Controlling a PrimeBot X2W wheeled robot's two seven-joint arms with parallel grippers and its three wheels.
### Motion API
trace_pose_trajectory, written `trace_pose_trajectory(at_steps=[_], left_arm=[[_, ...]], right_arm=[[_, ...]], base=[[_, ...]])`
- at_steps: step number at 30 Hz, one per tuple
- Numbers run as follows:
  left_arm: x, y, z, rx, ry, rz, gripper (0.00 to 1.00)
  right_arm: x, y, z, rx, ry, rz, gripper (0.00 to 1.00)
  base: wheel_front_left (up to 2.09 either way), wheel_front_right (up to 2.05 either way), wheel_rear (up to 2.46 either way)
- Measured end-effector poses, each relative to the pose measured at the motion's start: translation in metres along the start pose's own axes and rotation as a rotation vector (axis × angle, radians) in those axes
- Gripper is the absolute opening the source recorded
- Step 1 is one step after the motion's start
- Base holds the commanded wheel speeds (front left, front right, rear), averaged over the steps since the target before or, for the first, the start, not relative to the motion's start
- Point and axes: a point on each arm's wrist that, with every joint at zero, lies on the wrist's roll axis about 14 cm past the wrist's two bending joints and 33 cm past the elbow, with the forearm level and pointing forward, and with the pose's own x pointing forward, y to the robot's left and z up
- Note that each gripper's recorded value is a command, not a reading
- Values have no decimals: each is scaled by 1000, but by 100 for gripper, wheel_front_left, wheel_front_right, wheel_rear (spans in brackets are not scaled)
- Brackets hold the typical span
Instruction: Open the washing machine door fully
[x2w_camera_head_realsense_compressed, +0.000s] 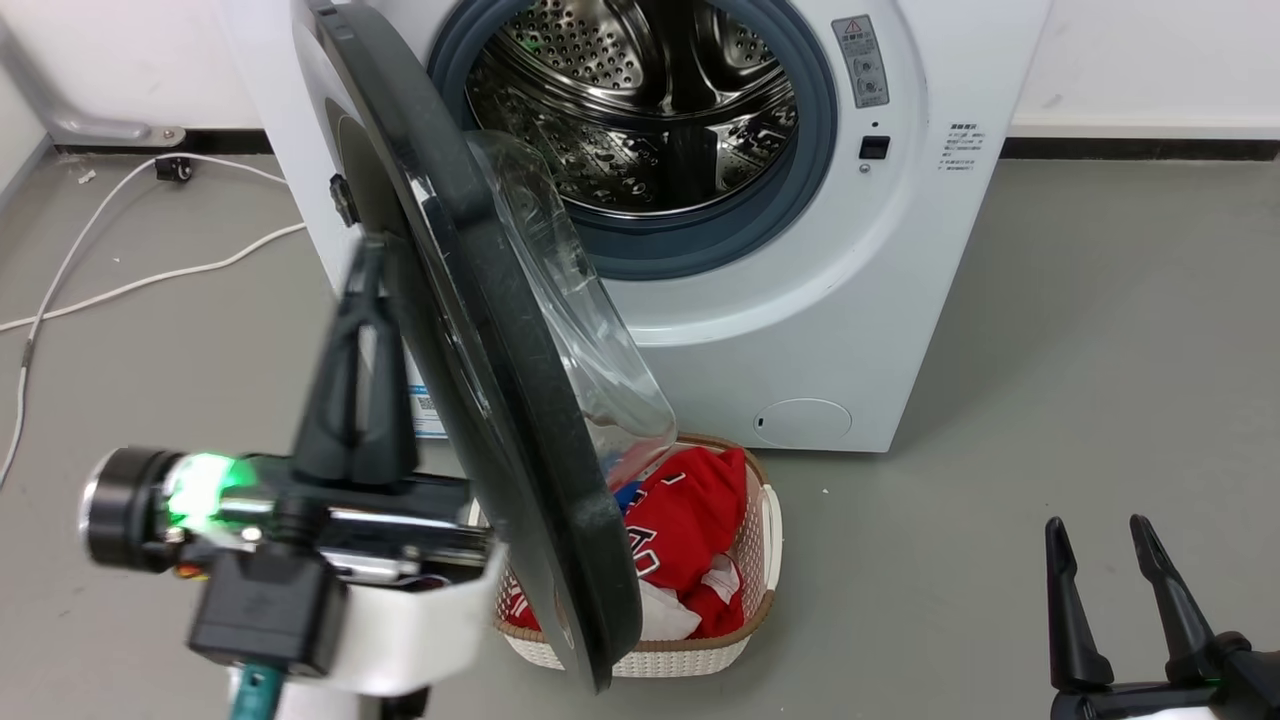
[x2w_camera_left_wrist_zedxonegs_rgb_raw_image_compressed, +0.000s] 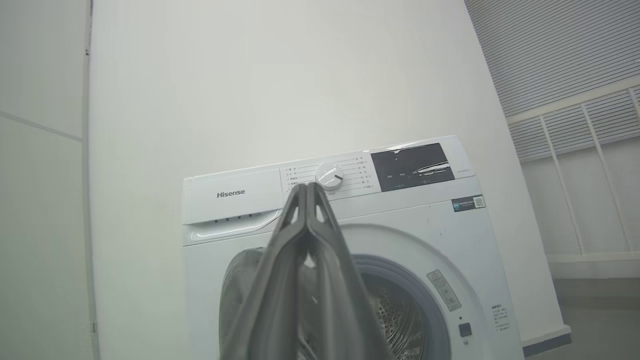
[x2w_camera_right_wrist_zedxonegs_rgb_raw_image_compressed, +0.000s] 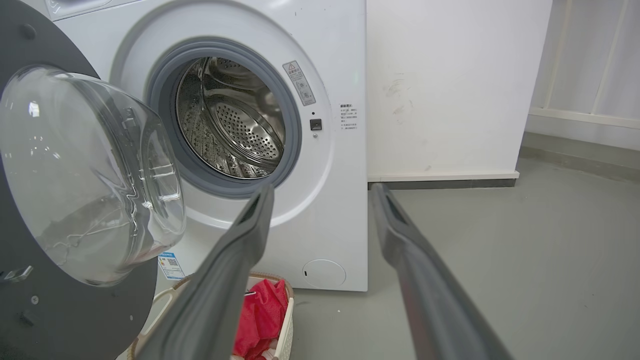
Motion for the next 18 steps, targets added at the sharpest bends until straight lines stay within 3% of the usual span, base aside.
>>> trace_pose_trajectory(at_steps=[9,18], left_arm=[[5,-63,29,-122,-90,-195,0],[-12,-124,33,-251,-69,-375,0]], right_arm=[[-1,-1,-1,-1,4,-4,100],[-1,1,-2,1,5,2,100]], base=[[0,0,0],[0,0,0]])
